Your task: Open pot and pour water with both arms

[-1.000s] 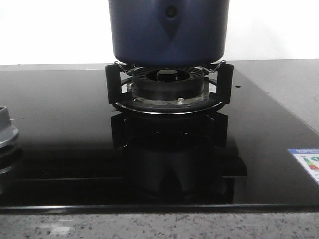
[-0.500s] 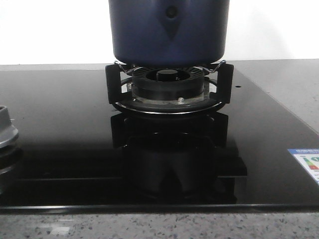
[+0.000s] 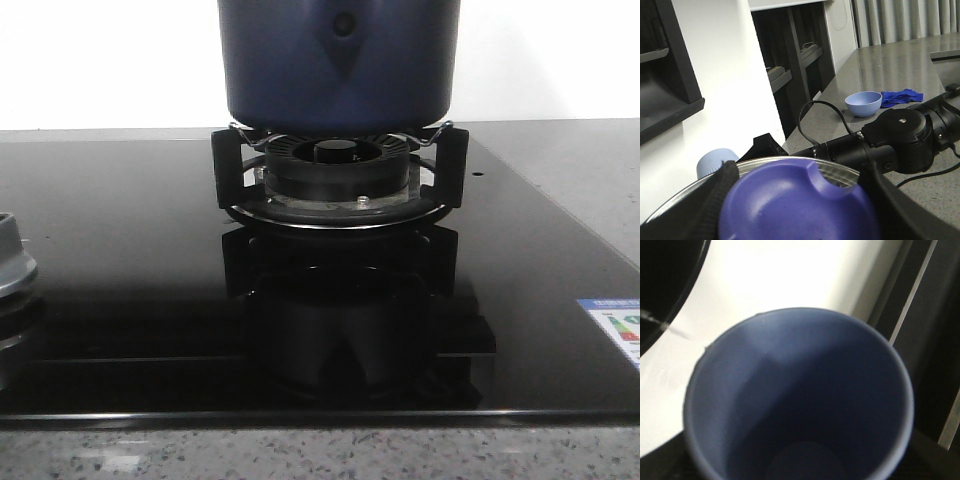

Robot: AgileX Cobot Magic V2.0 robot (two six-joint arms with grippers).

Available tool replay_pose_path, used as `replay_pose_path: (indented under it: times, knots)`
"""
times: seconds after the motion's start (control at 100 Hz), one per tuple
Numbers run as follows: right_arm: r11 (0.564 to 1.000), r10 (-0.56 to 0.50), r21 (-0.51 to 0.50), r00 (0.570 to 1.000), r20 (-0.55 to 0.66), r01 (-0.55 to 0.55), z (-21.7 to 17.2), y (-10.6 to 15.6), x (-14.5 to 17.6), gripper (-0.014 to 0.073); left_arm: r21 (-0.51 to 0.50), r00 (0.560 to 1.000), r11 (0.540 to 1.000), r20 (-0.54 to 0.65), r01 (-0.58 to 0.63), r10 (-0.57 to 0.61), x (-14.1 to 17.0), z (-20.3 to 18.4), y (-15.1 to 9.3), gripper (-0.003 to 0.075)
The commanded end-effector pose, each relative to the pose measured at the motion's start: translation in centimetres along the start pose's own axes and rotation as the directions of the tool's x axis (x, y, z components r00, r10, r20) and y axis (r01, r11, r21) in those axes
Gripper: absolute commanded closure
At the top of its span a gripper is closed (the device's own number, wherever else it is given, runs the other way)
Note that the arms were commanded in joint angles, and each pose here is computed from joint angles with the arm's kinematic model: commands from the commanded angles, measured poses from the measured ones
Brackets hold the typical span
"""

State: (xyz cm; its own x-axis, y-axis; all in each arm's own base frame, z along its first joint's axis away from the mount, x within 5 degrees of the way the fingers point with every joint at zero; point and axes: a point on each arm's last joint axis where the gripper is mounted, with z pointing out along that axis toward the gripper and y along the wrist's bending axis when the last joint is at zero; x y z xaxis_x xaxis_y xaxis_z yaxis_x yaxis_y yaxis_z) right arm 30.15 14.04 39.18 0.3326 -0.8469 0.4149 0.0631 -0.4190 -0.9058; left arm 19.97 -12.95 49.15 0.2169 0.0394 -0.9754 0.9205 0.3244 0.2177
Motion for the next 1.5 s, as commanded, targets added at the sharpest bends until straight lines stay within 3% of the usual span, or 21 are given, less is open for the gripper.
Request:
replay_pose_path:
  times: [0.0, 0.18, 0.41, 0.54, 0.64, 0.71, 0.77, 0.84, 0.91, 1.04, 1.15, 1.27, 1.38, 1.489]
  knots:
    - [0.993, -0.097, 0.06, 0.993, -0.062, 0.101, -1.0, -1.9, 1.3, 0.0307, -0.02, 0.994, 1.0, 0.111, 0.008, -0.006, -2.5, -0.8, -0.7, 0.0531]
    - [0.985, -0.161, 0.052, 0.983, -0.084, 0.165, -1.0, -2.0, 1.5, 0.0307, -0.022, 0.994, 1.0, 0.11, 0.008, -0.005, -2.5, -0.8, -0.6, 0.0531]
    - [0.982, -0.142, 0.111, 0.985, -0.093, 0.152, -1.3, -3.9, 2.2, 0.0307, -0.024, 0.994, 1.0, 0.11, 0.008, -0.005, -2.5, -0.8, -0.6, 0.0531]
    - [0.991, 0.05, 0.127, 0.999, -0.019, -0.047, -1.3, -4.0, 1.7, 0.0307, -0.029, 0.994, 1.0, 0.111, 0.009, -0.005, -2.5, -0.8, -0.6, 0.0531]
    - [0.961, 0.258, 0.1, 0.966, 0.007, -0.257, -1.2, -3.3, 1.5, 0.0307, -0.029, 0.994, 1.0, 0.111, 0.009, -0.005, -2.5, -0.8, -0.6, 0.0531]
    - [0.902, 0.427, 0.075, 0.904, -0.011, -0.425, -1.1, -2.7, 1.5, 0.0307, -0.029, 0.994, 1.0, 0.111, 0.009, -0.005, -2.5, -0.8, -0.6, 0.0531]
    - [0.86, 0.509, 0.066, 0.859, -0.053, -0.506, -1.0, -2.1, 1.8, 0.0307, -0.029, 0.994, 1.0, 0.111, 0.009, -0.005, -2.5, -0.8, -0.6, 0.0531]
    - [0.788, 0.615, 0.076, 0.777, -0.133, -0.611, -1.2, -1.7, 2.4, 0.0307, -0.029, 0.994, 1.0, 0.111, 0.009, -0.005, -2.5, -0.8, -0.6, 0.0531]
    - [0.71, 0.7, 0.102, 0.682, -0.214, -0.697, -1.6, -1.3, 3.2, 0.0307, -0.029, 0.994, 1.0, 0.111, 0.009, -0.005, -2.5, -0.8, -0.6, 0.0531]
    - [0.517, 0.838, 0.17, 0.454, -0.303, -0.839, -3.2, -1.0, 4.4, 0.0307, -0.03, 0.994, 1.0, 0.11, 0.01, -0.007, -2.4, -0.8, -0.5, 0.0531]
    - [0.379, 0.896, 0.211, 0.301, -0.326, -0.901, -5.0, -1.0, 5.5, 0.0307, -0.032, 0.994, 0.999, 0.109, 0.013, -0.009, -2.4, -0.7, -0.4, 0.0531]
    - [0.198, 0.95, 0.243, 0.125, -0.286, -0.95, -7.3, -0.2, 7.0, 0.0307, -0.039, 0.994, 0.999, 0.107, 0.017, -0.012, -2.3, -0.6, -0.2, 0.0531]
    - [0.097, 0.97, 0.281, 0.027, -0.242, -0.955, -9.6, 2.1, 8.3, 0.0307, -0.038, 0.995, 0.999, 0.099, 0.028, -0.024, -1.9, -0.4, 0.1, 0.0531]
    - [-0.038, 0.982, 0.317, -0.094, -0.164, -0.948, -11.5, 5.0, 8.7, 0.0307, -0.032, 0.995, 0.999, 0.093, 0.044, -0.041, -1.4, 0.0, 0.5, 0.0531]
